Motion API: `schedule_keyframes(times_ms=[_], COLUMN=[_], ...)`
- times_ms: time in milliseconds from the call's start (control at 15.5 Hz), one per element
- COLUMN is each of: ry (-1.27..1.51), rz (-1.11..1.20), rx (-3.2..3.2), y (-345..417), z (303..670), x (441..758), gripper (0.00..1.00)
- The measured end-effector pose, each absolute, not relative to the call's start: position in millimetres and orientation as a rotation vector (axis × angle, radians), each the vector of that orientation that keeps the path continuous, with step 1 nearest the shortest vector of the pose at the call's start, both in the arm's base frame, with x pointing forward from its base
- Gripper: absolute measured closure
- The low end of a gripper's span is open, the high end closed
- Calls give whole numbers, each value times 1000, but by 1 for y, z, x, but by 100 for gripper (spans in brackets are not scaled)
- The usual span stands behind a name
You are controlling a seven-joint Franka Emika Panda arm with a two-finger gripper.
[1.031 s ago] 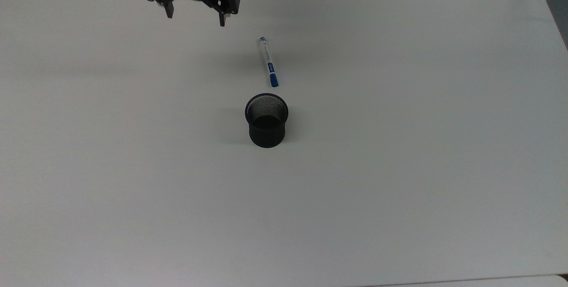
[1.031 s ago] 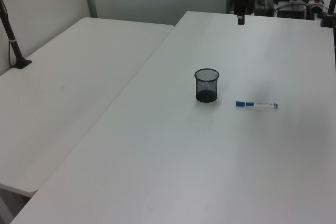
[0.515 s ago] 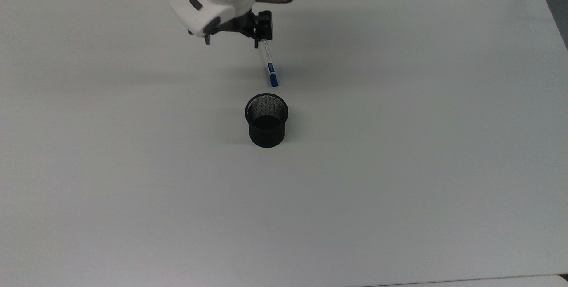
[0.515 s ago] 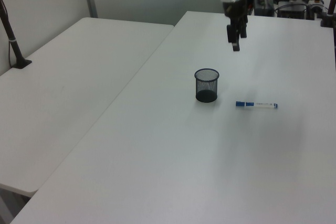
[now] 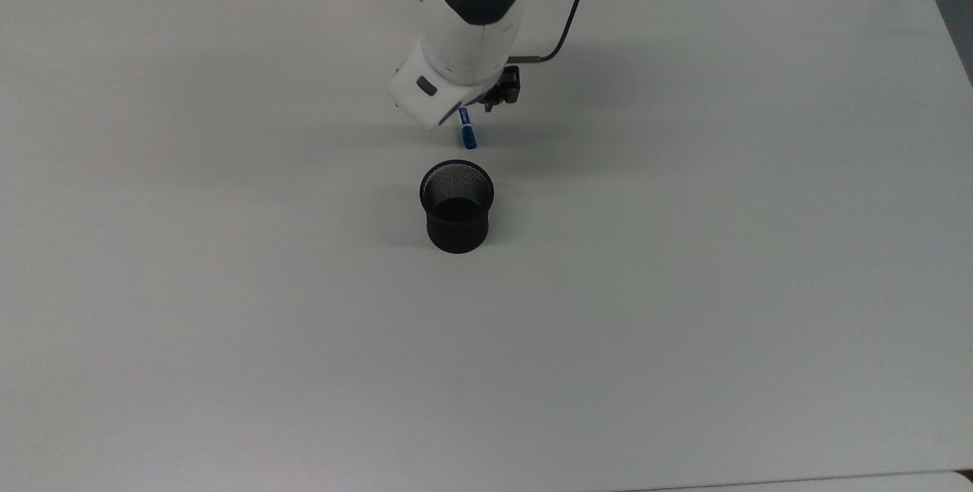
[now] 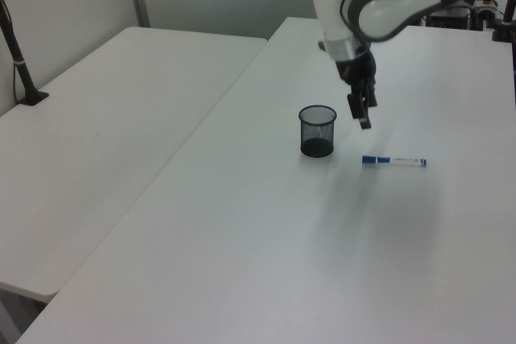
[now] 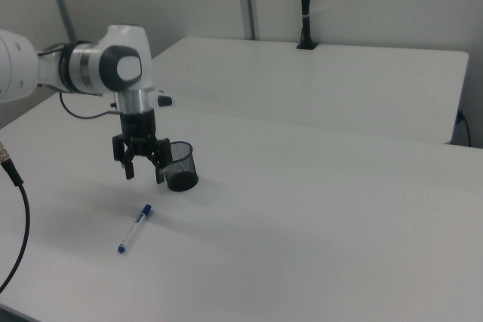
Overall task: Insert the marker
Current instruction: 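Lower the gripper and close it around the marker's body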
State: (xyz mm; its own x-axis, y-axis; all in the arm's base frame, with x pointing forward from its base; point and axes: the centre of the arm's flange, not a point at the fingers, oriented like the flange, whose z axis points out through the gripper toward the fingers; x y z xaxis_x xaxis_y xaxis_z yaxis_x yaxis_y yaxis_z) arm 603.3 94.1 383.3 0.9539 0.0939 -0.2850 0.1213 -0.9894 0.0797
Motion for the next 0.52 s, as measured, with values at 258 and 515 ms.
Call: schedule_keyframes(times_ms=[258, 515], ry=[221, 245], rz=[-423, -404], rx=[3005, 3007], y=[110, 117], z=[344, 326], x=[593, 586], gripper=[11, 14])
